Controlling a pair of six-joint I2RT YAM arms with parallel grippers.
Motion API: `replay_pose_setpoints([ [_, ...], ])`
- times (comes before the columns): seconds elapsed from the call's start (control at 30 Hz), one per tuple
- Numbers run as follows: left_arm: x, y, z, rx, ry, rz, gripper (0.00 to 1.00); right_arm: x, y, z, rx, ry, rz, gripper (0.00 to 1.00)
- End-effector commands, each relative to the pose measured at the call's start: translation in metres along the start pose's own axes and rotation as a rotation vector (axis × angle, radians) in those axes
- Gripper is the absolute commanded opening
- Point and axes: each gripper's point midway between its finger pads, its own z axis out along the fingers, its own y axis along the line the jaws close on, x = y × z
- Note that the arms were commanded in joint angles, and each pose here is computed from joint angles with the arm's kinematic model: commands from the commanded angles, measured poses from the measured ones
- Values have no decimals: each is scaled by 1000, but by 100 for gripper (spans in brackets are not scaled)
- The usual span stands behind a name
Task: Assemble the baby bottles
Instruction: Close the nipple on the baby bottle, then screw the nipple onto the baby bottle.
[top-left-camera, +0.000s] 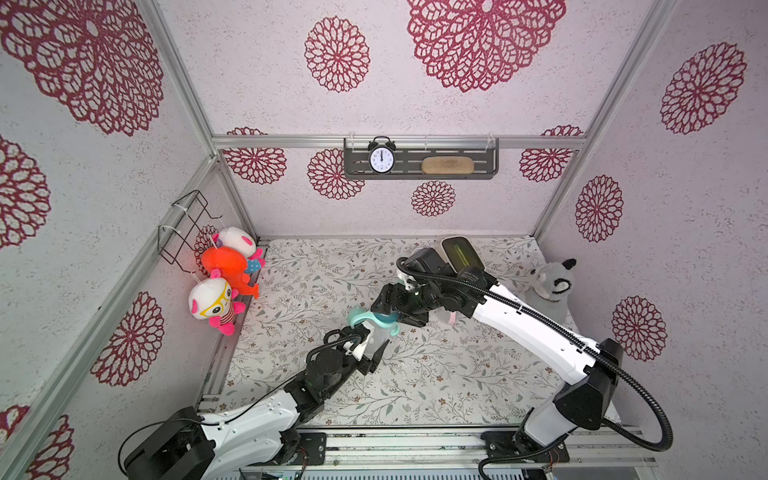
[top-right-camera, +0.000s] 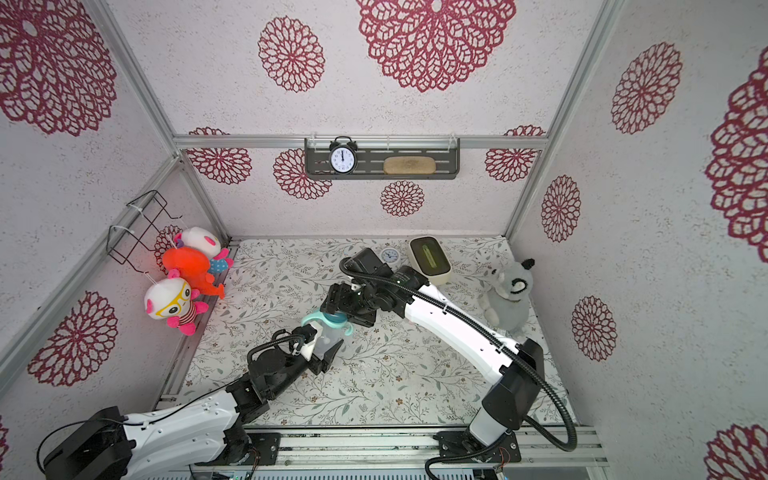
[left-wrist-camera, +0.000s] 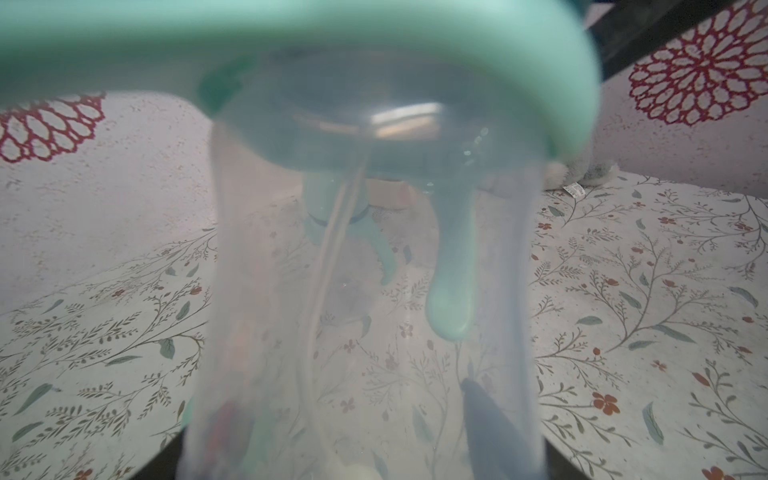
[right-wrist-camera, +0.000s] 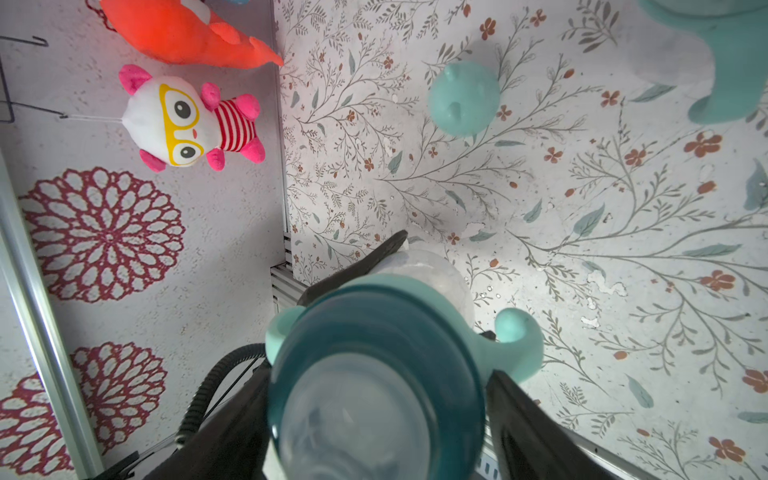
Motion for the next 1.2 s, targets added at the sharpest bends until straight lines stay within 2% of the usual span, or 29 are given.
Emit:
replay_pose_setpoints([
  [0.0, -49, -5, -3, 28, -165, -22, 0, 15, 12, -8, -23, 41, -19, 84],
  [0.27, -51, -8, -7, 50, -174, -12, 0, 11, 20, -31, 10, 21, -162, 86],
  [0.5, -55, -18, -12, 120, -176, 0, 0, 22, 11, -51, 51, 57, -450, 91],
  [0.6, -55, -21, -15, 143, -172, -5, 0, 20, 3, -66, 116, 51, -594, 91],
  [0.77, -54, -27, -21, 192, -169, -23, 0, 30, 17, -83, 20, 76, -797, 92],
  [0.83, -54, -33, -23, 229, -163, -26, 0, 40, 18, -82, -25, 134, -850, 92],
  [1.03, -53, -44, -30, 305, -137, -54, 0, 36, 14, -91, -11, 88, -969, 91],
  [1.17, -53, -43, -33, 311, -123, -57, 0, 38, 8, -85, -1, 106, -987, 91],
])
